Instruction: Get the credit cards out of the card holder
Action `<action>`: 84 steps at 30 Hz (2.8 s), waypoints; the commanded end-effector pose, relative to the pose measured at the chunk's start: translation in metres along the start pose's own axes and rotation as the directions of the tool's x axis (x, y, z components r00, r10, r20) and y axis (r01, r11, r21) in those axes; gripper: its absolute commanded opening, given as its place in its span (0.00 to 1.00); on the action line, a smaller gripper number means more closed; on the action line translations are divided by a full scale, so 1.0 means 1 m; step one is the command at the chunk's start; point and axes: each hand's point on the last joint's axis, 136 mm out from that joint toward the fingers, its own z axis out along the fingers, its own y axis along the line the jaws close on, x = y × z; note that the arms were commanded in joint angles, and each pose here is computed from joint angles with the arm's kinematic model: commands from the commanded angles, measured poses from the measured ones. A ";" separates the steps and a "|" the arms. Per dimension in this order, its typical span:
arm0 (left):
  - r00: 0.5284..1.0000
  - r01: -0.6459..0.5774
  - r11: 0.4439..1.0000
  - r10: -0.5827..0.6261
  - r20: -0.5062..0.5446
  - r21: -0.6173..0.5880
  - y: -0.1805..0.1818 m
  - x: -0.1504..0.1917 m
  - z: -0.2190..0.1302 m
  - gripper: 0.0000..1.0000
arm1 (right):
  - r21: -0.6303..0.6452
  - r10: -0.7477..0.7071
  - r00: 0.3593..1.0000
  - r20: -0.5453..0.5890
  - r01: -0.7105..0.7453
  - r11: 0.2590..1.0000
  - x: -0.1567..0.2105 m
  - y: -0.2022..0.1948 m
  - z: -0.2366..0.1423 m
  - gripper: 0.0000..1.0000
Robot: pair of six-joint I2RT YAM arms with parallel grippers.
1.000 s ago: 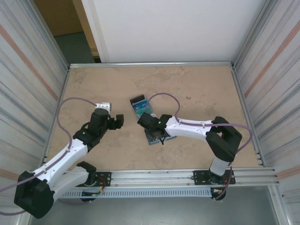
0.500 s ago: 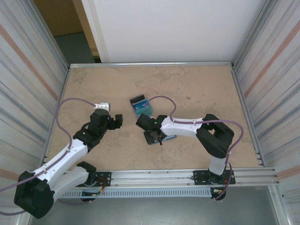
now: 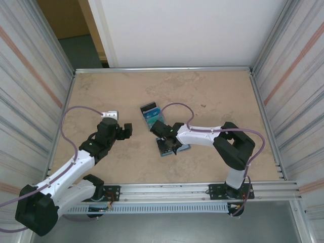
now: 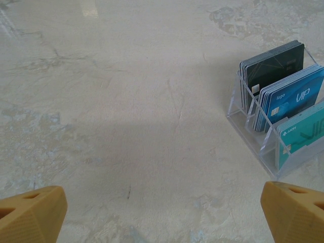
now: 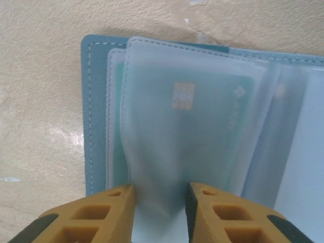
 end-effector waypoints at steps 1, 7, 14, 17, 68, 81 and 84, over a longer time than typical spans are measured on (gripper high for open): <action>1.000 0.003 1.000 -0.003 0.005 -0.024 0.005 -0.001 -0.002 0.99 | -0.002 0.049 0.997 -0.061 -0.049 0.999 0.016 -0.012 0.012 0.28; 1.000 -0.003 1.000 0.003 0.000 -0.015 0.003 -0.001 -0.003 0.99 | -0.065 0.068 0.997 -0.045 -0.071 0.995 0.012 -0.008 0.004 0.16; 1.000 -0.013 1.000 0.013 0.028 0.003 -0.005 -0.010 -0.010 0.99 | -0.184 0.042 0.999 -0.034 -0.048 0.982 0.013 0.016 -0.013 0.08; 0.999 -0.021 1.000 0.021 0.037 0.013 -0.010 -0.013 -0.013 0.99 | -0.196 0.029 0.999 -0.036 -0.035 0.980 0.017 0.023 -0.019 0.09; 0.992 -0.123 0.990 0.120 0.042 0.074 -0.044 -0.021 -0.017 0.99 | 0.032 0.257 0.966 -0.017 -0.256 0.966 0.025 -0.084 -0.028 0.29; 0.981 -0.194 0.973 0.193 0.017 0.126 -0.059 0.000 -0.020 0.99 | -0.060 0.308 0.945 0.111 -0.303 0.951 0.011 -0.086 -0.087 0.26; 0.971 -0.235 0.961 0.238 -0.005 0.147 -0.070 0.017 -0.021 0.99 | -0.140 0.332 0.938 0.101 -0.318 0.938 0.009 -0.071 -0.091 0.24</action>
